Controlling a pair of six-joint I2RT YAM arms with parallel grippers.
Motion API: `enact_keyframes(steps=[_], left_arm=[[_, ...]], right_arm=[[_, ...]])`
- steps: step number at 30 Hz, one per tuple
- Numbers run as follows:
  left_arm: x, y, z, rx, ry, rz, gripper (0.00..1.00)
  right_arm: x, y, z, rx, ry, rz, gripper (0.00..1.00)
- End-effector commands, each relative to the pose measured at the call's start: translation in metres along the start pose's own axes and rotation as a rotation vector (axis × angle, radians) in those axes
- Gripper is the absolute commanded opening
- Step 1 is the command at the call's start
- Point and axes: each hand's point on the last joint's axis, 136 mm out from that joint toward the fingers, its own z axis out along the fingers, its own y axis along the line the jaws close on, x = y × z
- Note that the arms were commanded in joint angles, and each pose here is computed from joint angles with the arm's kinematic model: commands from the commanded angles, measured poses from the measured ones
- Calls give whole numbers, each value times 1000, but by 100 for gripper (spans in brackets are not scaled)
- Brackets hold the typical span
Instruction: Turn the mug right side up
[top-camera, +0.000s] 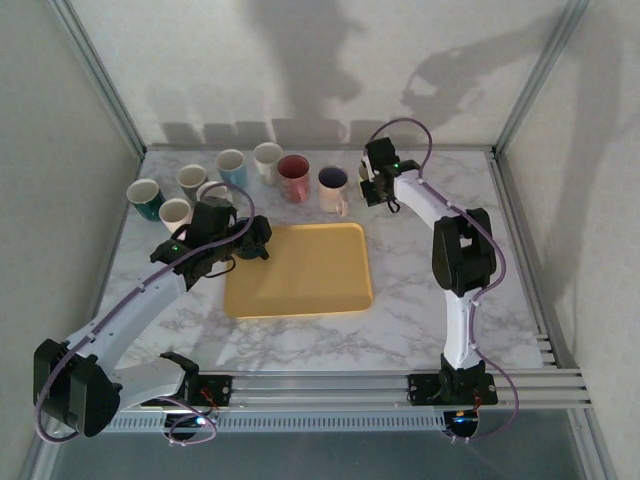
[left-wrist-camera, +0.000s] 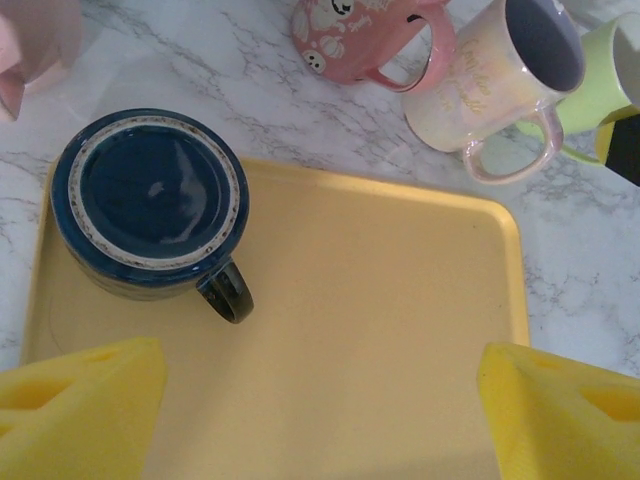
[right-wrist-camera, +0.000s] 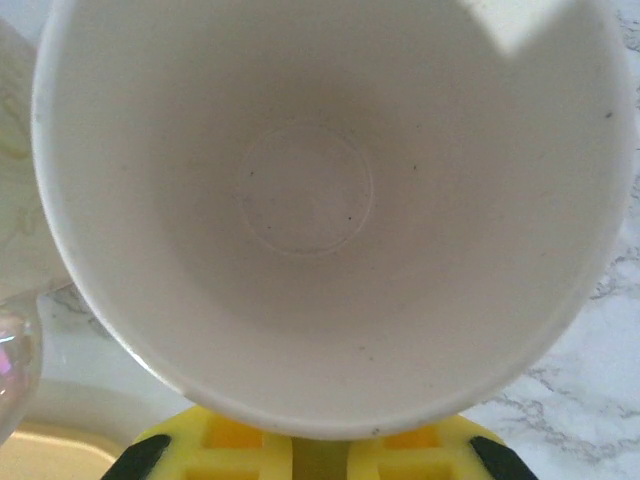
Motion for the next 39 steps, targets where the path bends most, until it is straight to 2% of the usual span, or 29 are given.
enact_keyframes(steps=[1, 8, 14, 18, 23, 28, 34, 39], left_arm=[[6, 11, 5, -44, 19, -22, 81], [9, 13, 9, -62, 36, -41, 80], [10, 15, 10, -67, 42, -48, 80], [10, 15, 8, -72, 40, -46, 80], [7, 16, 4, -85, 35, -61, 80], [9, 14, 1, -78, 49, -107, 80], [14, 15, -6, -80, 44, -156, 79], [22, 21, -8, -111, 41, -252, 71]], right_arm=[[-43, -8, -11, 22, -135, 6, 0], [-40, -6, 0, 19, -115, 6, 3], [-35, -5, 6, 18, -98, 1, 17], [-35, -6, -1, 21, -99, 1, 32], [-42, -14, -43, 26, -128, 42, 42], [-30, -16, -104, -26, -183, 123, 44], [17, 12, -160, -235, -190, 218, 44], [66, 38, -176, -393, -84, 288, 44]])
